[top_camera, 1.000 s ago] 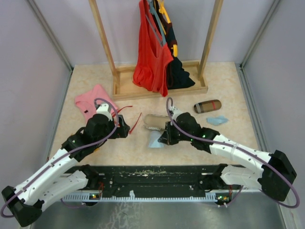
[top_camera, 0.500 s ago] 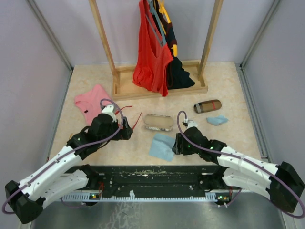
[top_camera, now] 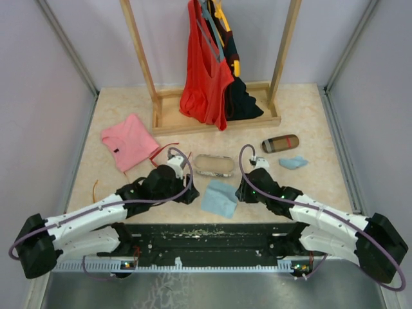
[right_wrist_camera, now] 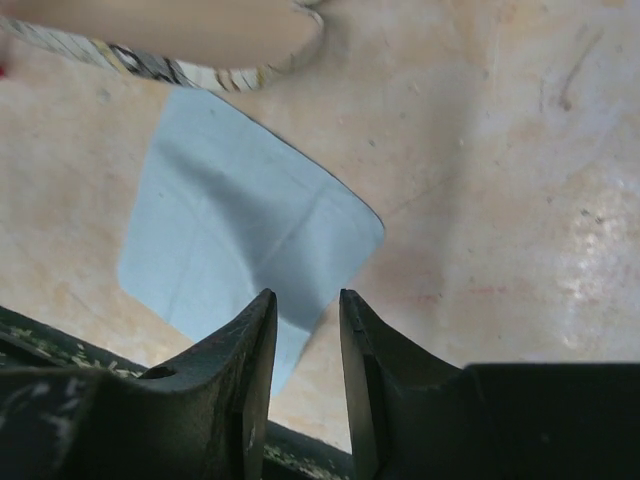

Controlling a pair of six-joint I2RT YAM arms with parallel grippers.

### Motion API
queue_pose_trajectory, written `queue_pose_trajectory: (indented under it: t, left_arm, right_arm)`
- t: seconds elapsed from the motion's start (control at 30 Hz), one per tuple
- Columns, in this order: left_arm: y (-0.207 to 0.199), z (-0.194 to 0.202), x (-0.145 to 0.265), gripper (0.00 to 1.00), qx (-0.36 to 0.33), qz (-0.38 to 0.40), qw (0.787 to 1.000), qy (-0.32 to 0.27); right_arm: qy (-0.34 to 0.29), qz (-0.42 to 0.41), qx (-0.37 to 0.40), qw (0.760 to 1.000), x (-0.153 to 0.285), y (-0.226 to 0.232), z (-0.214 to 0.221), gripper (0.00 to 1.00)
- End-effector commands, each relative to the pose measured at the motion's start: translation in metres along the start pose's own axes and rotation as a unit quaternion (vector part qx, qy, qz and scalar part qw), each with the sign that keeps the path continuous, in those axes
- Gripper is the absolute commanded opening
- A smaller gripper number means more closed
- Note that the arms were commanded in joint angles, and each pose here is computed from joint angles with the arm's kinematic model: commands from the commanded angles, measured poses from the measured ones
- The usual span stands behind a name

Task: Organize the sunglasses
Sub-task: Place the glasses cleaning cloth at the center of the board, then adjust the sunglasses case at the center of the board.

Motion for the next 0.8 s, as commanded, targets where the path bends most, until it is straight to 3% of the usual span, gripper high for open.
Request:
queue_pose_trajectory:
  t: [0.0,0.33,0.77]
  left_arm:
    - [-0.024,0.005,-0.019,0.67,-0.005,0.058,0.998,-0.025]
    - [-0.028,-0.006,-0.061,0.63,-0.019,0.016,0.998,-0.049]
    - [-0.016,-0.011,-0.105,0.58,-0.038,-0.04,0.998,-0.024]
  right_arm:
    - [-0.098,-0.084,-0.032,0.991,-0.003,0.017,-0.035,0.3]
    - [-0.099,-0.119,-0.026,0.988,-0.02,0.025,-0.051,0.28]
    - [-0.097,-0.093,-0.031,0.99,-0.052,0.02,-0.074,0.24]
Point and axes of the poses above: each gripper's point midway between its finger pads, its own x axis back along the fingers, its own y axis along the line the jaws close on, z = x × y, the point moved 7 cm from there along x, back along the fingers, and after that the axes turned 13 degrees about x, right-handed, at the moved point
